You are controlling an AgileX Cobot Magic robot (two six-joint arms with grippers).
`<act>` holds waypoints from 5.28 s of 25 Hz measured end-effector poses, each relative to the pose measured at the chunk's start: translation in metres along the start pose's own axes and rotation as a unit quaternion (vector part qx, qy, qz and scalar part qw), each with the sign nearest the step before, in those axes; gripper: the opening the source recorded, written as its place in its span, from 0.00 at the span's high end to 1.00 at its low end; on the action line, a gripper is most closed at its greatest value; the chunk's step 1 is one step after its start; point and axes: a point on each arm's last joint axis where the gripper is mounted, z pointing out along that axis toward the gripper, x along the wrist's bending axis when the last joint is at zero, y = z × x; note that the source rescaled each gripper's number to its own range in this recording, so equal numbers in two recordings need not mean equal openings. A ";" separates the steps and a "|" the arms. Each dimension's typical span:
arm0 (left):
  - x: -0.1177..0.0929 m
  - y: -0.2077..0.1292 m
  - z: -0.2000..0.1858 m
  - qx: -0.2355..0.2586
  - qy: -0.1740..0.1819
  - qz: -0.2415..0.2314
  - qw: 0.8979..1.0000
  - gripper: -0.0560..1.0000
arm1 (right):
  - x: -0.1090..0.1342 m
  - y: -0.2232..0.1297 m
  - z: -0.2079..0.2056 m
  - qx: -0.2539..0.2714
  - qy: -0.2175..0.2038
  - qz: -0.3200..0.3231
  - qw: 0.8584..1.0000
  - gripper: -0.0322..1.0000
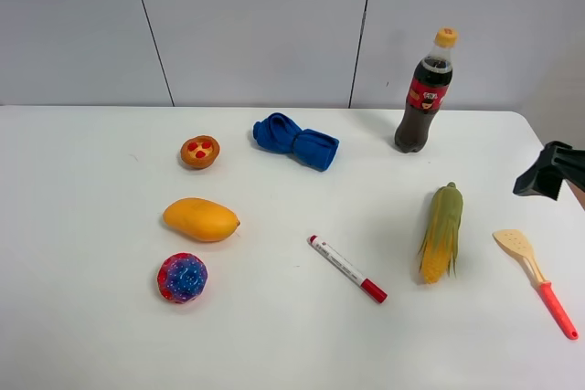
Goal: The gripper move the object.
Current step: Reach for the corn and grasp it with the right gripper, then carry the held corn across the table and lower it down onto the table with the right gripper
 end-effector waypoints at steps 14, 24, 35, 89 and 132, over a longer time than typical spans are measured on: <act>0.000 0.000 0.000 0.000 0.000 0.000 1.000 0.00 | 0.001 0.017 0.112 0.068 -0.011 0.049 0.996 0.11; 0.000 0.000 0.000 0.000 0.000 0.000 1.000 0.00 | 0.037 0.039 0.144 0.092 0.017 0.025 0.995 0.11; 0.000 0.000 0.000 0.000 0.000 0.000 1.000 0.00 | 0.062 0.022 0.173 0.182 -0.004 0.067 0.981 0.11; 0.000 0.000 0.000 0.000 0.000 0.000 1.000 0.00 | 0.079 0.021 0.189 0.166 0.026 -0.078 0.983 0.97; 0.000 0.000 0.000 0.000 0.000 0.000 1.000 0.00 | 0.293 0.027 0.231 0.231 0.132 -0.426 0.864 0.97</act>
